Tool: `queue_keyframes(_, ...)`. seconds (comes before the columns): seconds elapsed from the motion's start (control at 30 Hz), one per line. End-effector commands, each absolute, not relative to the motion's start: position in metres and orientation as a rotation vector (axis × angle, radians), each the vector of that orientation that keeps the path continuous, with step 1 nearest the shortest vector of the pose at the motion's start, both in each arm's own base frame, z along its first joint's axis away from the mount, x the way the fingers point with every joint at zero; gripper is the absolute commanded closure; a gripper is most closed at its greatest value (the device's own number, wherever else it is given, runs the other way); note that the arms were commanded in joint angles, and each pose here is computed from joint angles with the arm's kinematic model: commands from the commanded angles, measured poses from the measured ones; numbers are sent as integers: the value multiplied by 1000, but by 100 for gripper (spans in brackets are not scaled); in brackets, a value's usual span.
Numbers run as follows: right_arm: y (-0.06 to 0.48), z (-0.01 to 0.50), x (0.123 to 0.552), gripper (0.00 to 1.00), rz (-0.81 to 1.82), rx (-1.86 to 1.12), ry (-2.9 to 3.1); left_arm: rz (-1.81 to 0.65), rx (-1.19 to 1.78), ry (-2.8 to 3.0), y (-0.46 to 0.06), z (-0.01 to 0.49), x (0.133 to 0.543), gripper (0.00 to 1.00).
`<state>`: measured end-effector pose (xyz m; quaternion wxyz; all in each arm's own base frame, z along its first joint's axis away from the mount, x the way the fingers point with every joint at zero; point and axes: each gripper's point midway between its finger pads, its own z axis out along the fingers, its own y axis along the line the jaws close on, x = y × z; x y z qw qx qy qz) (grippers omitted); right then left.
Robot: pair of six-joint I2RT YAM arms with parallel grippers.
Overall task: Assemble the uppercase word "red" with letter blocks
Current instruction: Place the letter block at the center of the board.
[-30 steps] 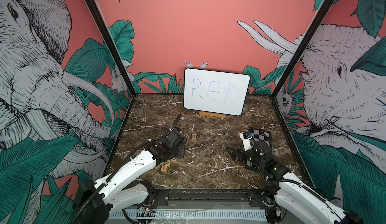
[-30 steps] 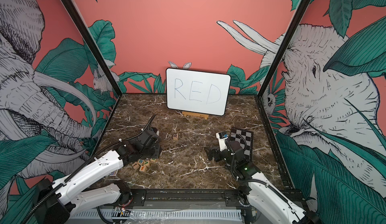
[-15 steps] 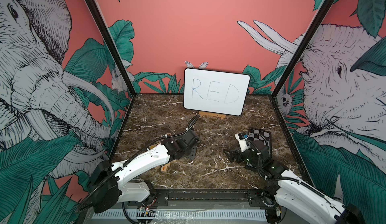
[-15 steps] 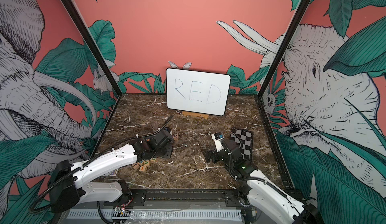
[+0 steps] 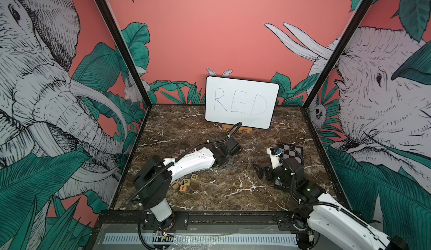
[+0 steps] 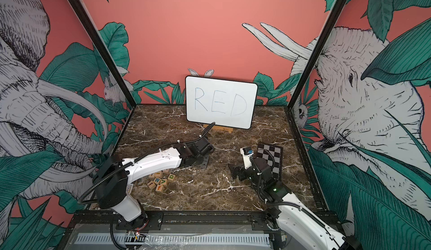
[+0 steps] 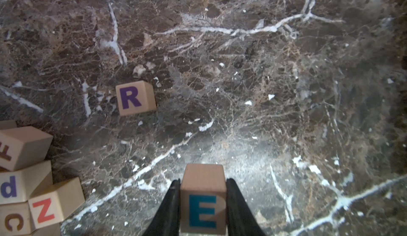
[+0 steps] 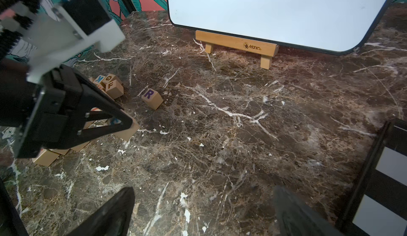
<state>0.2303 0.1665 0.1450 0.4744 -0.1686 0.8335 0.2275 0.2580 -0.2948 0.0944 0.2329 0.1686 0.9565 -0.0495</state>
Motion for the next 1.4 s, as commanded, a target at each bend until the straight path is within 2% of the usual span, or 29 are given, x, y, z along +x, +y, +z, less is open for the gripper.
queue_keyframes(0.0,164,154,234,2,532,-398,2005,-46,450,2573,-297,102,275,78)
queue_keyframes(0.47,163,155,233,2,532,-391,2002,64,368,2558,-298,76,310,77)
queue_keyframes(1.37,165,152,234,2,536,-396,2010,91,306,2589,-290,48,327,77)
